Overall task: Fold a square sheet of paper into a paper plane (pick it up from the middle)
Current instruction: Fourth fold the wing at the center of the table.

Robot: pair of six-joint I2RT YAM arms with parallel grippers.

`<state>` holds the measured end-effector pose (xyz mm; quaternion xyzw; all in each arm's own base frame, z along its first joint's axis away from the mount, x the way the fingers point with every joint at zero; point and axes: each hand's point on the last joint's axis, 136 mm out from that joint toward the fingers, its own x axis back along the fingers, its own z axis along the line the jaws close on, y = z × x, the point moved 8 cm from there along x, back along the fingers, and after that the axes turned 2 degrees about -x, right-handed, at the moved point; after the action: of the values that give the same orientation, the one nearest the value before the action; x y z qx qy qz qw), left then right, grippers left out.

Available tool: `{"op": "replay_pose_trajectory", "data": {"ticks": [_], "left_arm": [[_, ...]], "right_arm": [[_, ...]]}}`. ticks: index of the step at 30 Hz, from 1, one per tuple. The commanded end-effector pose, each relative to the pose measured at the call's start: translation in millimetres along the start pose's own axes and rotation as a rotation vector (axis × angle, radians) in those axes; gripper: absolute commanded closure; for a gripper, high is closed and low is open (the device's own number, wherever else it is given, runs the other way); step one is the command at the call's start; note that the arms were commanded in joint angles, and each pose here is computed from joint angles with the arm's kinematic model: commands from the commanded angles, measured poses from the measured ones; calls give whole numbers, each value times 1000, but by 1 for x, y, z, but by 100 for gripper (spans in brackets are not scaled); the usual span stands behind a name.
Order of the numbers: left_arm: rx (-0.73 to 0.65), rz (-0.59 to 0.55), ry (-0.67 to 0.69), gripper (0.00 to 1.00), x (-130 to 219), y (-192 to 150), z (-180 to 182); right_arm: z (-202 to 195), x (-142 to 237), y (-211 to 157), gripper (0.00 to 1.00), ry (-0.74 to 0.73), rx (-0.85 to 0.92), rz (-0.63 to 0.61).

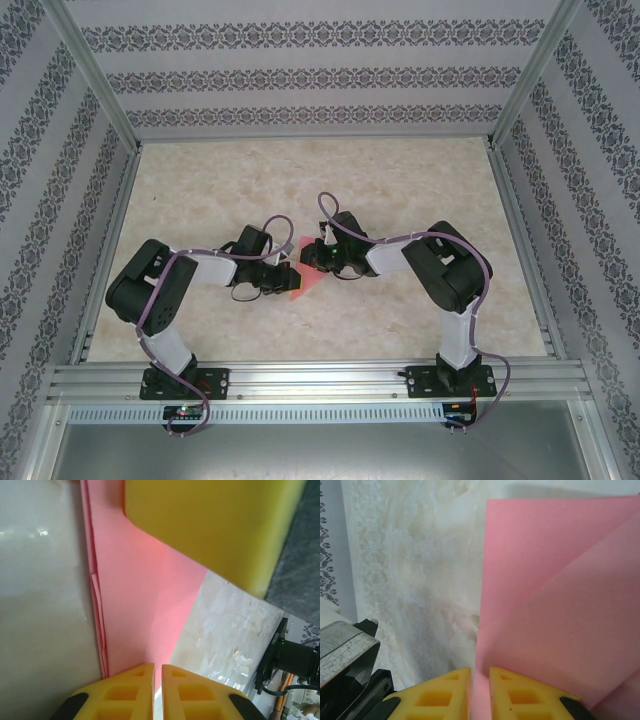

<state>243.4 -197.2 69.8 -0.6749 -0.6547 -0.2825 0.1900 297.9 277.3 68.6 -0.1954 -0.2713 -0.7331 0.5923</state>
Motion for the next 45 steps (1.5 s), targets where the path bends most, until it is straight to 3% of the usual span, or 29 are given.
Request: {"op": "replay_pose_trajectory", "data": {"ticks": [1, 8, 19, 35, 39, 45], "left_arm": [[134, 162, 166, 86, 0, -47, 32], [159, 207, 151, 86, 5, -57, 28], [190, 289, 277, 87, 8, -73, 31], [227, 291, 337, 87, 22, -91, 23], [182, 231, 320, 87, 35, -84, 5], [83, 9, 242, 83, 60, -46, -40]], "right_arm": [[-49, -5, -22, 82, -221, -70, 53], [-50, -5, -22, 81, -230, -72, 54], [-49, -5, -21, 81, -239, -74, 55], [-48, -5, -20, 81, -243, -72, 54], [-48, -4, -20, 81, -244, -72, 53], [-47, -5, -20, 80, -237, -70, 52]]}}
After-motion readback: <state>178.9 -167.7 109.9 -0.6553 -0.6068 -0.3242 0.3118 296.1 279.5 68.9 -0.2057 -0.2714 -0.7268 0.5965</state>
